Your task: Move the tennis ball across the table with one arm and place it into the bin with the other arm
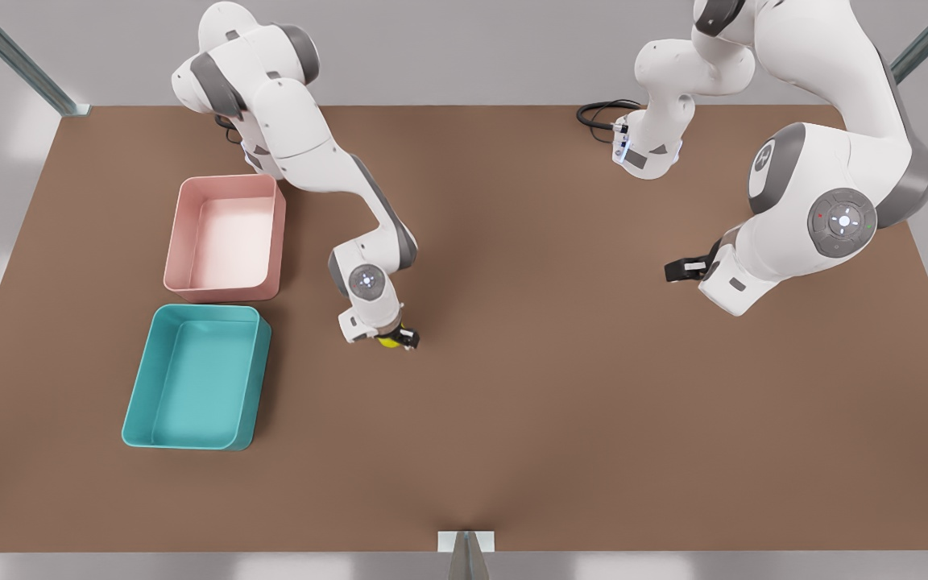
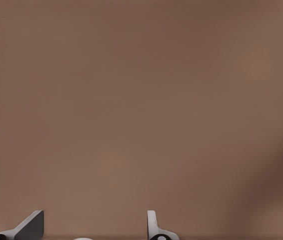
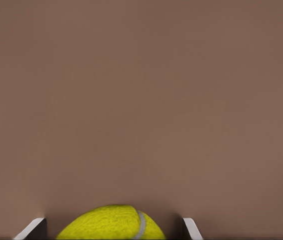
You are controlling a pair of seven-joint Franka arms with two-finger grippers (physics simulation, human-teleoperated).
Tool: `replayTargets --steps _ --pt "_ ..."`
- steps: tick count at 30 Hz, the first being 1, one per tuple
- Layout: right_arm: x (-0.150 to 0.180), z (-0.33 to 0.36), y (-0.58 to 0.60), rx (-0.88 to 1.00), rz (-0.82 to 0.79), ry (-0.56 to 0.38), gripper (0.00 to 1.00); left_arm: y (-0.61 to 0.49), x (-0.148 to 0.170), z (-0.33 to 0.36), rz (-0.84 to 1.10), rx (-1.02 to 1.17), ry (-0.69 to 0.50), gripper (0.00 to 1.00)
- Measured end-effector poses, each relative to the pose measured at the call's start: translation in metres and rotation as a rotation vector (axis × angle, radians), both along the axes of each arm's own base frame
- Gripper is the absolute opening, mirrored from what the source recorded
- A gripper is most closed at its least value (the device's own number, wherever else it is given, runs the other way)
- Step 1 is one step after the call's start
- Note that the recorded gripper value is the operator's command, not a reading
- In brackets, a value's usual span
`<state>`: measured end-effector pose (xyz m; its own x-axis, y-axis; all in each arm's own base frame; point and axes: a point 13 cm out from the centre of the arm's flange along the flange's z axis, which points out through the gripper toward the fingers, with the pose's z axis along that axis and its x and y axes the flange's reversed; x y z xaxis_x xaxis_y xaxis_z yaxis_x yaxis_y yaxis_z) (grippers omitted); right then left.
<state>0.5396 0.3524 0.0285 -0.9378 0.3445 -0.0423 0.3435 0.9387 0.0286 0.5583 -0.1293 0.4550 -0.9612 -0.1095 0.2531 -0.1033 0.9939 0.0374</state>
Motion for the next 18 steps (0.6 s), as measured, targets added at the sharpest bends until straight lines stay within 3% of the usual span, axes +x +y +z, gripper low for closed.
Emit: replayTargets --steps 2,5,13,18 --pt "-0.001 0.0 0.0 0.001 0.001 0.001 0.85 0.0 0.0 0.0 0.001 0.0 0.0 1.0" --pt "-0.001 0.0 0.001 0.001 0.004 0.001 0.73 0.0 0.0 0.0 0.001 0.001 0.001 1.0" --pt "0.003 0.011 0.009 0.022 0.008 -0.01 0.72 0.0 0.0 0.0 0.003 0.003 0.002 1.0" --pt "0.022 0.033 0.005 0.045 -0.007 -0.036 0.72 0.0 -0.001 0.0 0.003 0.004 0.004 1.0"
